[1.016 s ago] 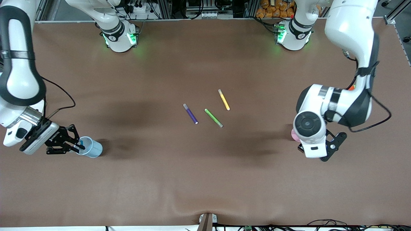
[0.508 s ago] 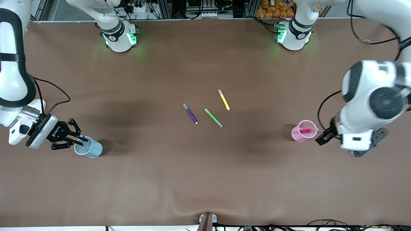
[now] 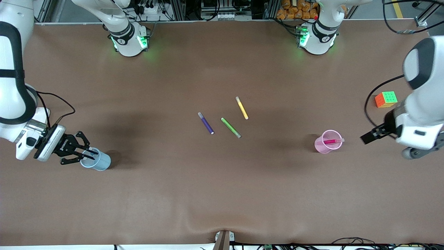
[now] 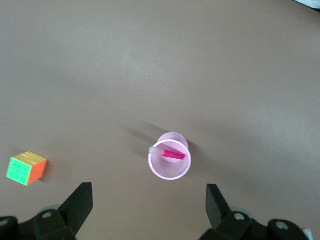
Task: Place pink and blue markers in matching cups
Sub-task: 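Release the blue marker into the light blue cup while the left gripper withdraws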
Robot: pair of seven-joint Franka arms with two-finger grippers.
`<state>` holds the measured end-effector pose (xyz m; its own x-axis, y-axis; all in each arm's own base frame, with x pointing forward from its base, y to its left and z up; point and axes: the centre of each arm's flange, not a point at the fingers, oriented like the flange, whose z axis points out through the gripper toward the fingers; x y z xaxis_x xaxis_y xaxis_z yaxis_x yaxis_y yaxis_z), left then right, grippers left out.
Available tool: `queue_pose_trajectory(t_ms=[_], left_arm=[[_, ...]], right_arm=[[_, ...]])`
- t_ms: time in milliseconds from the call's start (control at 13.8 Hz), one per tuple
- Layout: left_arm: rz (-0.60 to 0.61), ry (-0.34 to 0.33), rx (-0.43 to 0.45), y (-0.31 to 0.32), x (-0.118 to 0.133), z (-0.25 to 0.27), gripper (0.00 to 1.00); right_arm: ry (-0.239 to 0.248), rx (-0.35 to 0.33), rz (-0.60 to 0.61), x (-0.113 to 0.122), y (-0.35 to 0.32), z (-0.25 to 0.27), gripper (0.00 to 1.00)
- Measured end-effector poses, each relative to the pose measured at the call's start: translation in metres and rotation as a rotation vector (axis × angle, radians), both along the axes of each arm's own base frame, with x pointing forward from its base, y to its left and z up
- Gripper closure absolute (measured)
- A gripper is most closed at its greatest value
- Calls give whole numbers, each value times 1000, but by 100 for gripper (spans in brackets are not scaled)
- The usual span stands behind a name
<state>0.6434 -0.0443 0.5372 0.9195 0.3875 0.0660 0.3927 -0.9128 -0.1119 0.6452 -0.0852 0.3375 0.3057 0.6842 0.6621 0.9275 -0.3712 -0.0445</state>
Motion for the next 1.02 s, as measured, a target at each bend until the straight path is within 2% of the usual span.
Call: queue_pose_trajectory(t_ms=[435, 798, 1016], left_arm=[[-100, 0, -76, 26, -27, 49, 0], [-120, 29, -85, 33, -38, 60, 0], [-224, 58, -84, 34, -47, 67, 0]], right_arm=[[-77, -7, 58, 9, -19, -10, 83], [-66, 7, 91, 11, -35, -42, 83], [-50, 29, 111, 8, -38, -50, 83]])
